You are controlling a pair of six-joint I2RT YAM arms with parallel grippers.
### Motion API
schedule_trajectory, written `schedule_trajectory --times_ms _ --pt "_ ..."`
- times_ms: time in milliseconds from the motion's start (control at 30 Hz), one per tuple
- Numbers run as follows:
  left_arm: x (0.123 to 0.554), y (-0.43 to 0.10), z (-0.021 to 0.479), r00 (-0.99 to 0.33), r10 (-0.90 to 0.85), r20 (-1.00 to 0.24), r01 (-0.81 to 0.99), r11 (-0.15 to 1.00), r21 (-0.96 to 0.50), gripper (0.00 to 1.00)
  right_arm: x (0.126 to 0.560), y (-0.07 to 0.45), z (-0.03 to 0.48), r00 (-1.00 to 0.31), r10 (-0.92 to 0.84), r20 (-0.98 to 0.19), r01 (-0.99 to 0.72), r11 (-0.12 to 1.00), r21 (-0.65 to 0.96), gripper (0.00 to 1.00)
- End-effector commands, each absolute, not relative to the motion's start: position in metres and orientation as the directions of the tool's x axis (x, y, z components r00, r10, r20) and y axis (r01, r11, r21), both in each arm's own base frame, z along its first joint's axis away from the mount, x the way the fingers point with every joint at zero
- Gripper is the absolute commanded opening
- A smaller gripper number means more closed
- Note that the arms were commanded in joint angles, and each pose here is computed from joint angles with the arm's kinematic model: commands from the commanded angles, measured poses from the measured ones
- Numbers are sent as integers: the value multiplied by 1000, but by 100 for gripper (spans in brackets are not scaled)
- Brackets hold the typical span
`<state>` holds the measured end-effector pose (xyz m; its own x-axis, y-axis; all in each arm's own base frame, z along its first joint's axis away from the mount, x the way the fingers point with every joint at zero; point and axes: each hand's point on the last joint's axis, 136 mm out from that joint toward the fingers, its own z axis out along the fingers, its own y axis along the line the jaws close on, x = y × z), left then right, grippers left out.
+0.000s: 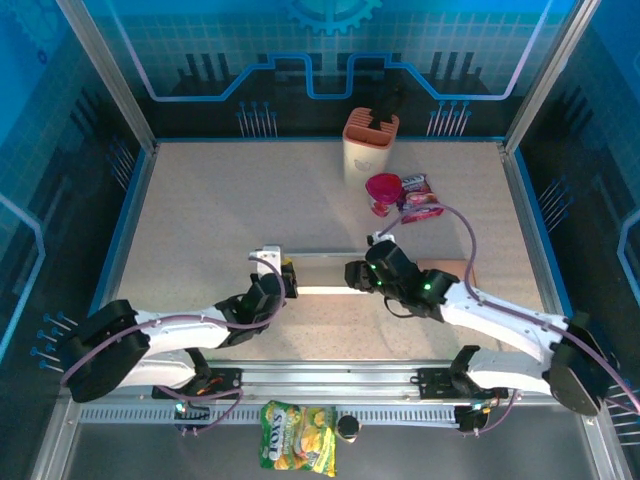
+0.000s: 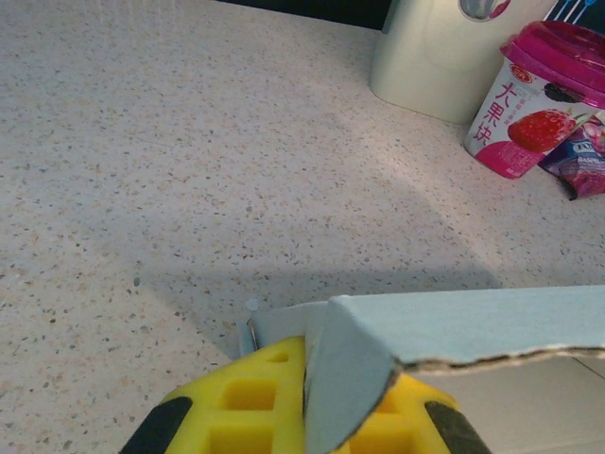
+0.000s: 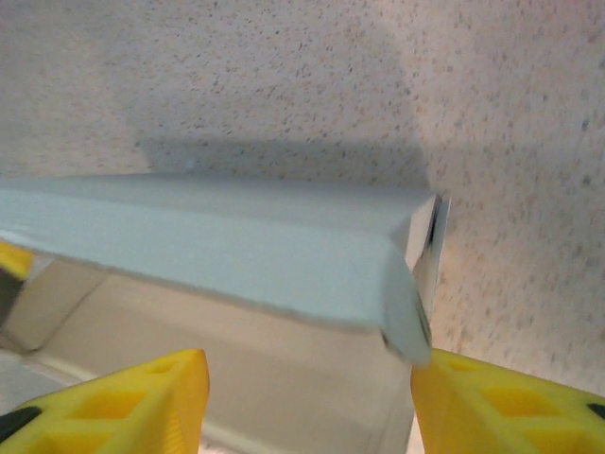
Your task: Fold the paper box
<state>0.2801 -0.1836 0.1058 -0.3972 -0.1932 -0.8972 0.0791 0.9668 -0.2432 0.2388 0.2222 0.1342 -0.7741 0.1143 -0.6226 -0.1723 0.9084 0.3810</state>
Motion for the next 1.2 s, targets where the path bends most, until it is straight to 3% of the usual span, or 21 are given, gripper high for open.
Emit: schedule_trajectory --times_ms 0,233,467,800,900,1167 --pt "277 -177 97 -390 -192 -900 20 976 -217 0 210 215 121 -848 173 -501 -92 882 462 60" --pt "270 -179 93 -374 -192 -907 -11 979 -203 0 193 212 147 -832 377 -408 31 765 644 59" --pt "264 -180 92 -362 -194 -912 -24 980 -199 0 204 233 187 -695 669 -263 151 493 857 61" --pt "258 -181 90 -361 -195 -912 -33 980 -197 0 239 275 196 -646 755 -109 244 340 908 58" --pt "258 -182 90 -360 -196 -912 -31 980 -198 0 248 280 187 -645 761 -64 278 313 908 53" --pt "256 -184 88 -360 -191 -913 -30 981 -193 0 252 281 166 -642 766 -10 349 304 886 29"
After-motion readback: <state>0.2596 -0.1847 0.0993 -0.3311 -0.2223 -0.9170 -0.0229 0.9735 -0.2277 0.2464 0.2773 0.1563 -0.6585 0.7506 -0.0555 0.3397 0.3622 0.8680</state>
